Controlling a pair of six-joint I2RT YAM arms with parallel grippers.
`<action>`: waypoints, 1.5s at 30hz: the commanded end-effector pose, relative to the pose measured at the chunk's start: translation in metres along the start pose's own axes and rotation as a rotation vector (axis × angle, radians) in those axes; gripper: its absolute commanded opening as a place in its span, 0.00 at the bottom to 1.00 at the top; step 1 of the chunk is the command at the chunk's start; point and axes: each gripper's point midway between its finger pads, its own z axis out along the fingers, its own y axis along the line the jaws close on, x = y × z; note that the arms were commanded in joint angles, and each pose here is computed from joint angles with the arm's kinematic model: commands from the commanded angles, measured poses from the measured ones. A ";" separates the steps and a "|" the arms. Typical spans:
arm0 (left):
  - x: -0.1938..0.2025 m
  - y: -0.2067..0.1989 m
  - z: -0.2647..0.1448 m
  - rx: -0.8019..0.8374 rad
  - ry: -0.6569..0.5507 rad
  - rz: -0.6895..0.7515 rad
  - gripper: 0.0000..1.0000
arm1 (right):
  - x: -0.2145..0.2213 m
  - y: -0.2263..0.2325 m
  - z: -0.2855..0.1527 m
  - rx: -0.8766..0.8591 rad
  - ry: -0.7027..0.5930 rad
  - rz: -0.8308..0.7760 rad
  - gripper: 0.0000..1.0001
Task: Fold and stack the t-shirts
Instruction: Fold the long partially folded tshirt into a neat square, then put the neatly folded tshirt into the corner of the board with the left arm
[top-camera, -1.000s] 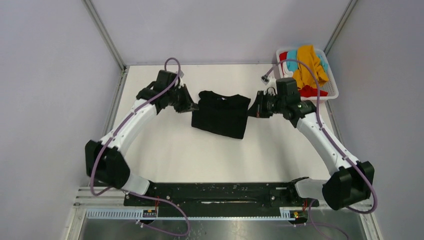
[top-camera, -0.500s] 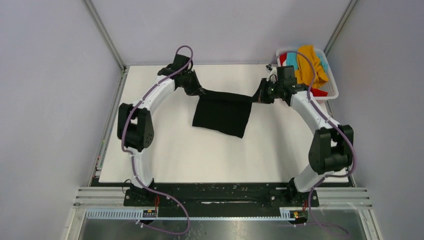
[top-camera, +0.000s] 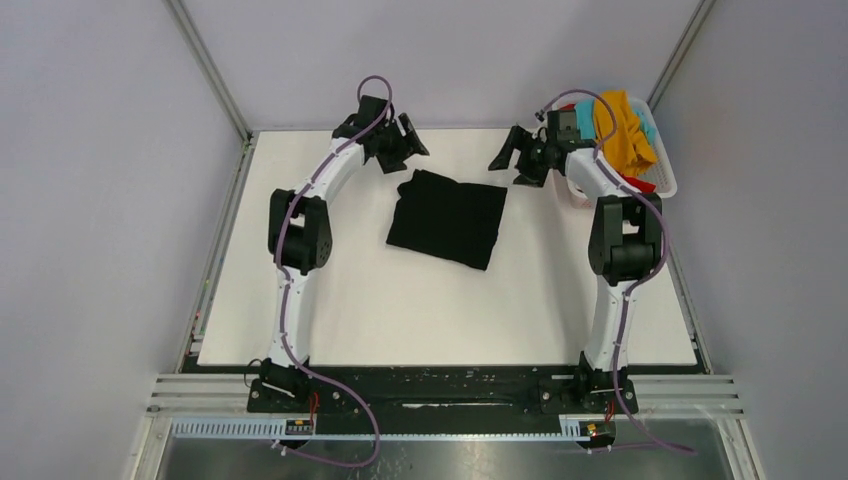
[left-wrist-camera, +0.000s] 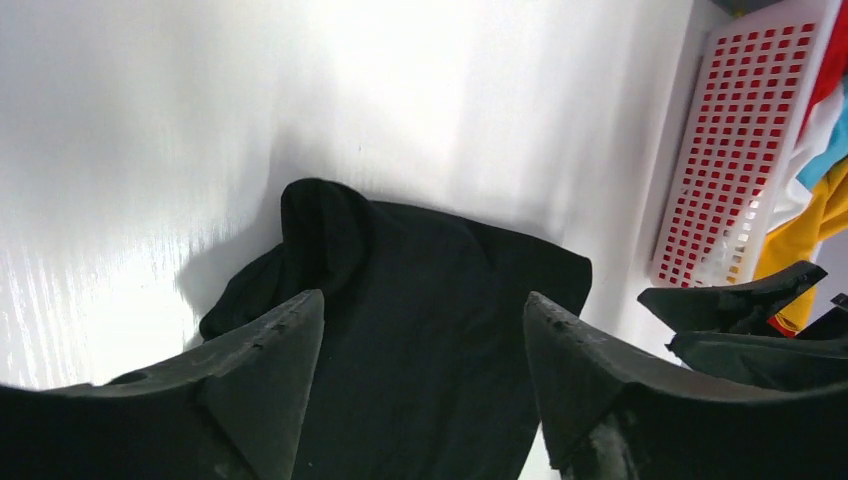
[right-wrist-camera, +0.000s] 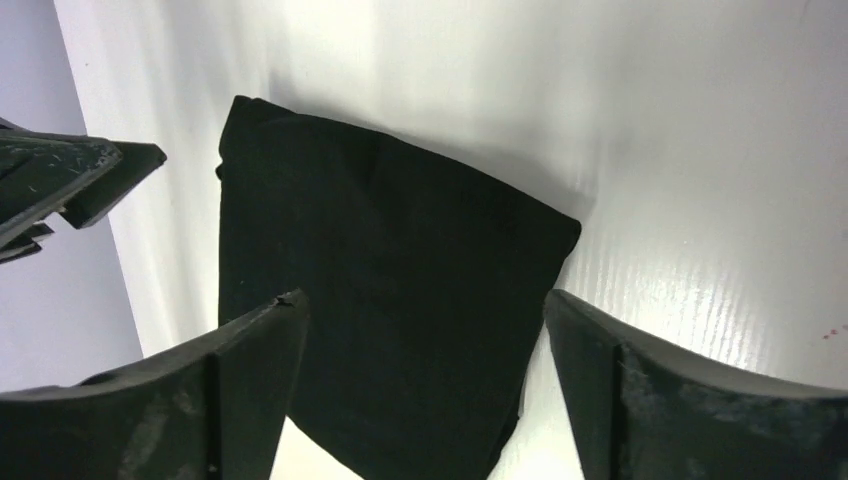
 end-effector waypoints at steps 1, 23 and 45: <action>-0.029 -0.035 -0.039 0.092 -0.114 0.076 0.76 | -0.026 0.023 -0.022 -0.034 -0.063 -0.024 0.99; 0.061 0.091 0.032 -0.245 0.175 0.235 0.14 | 0.046 0.008 -0.091 0.046 -0.068 -0.078 0.99; -0.130 0.258 -0.099 -0.618 -0.162 0.194 0.00 | 0.045 -0.012 -0.117 0.195 -0.120 -0.156 0.99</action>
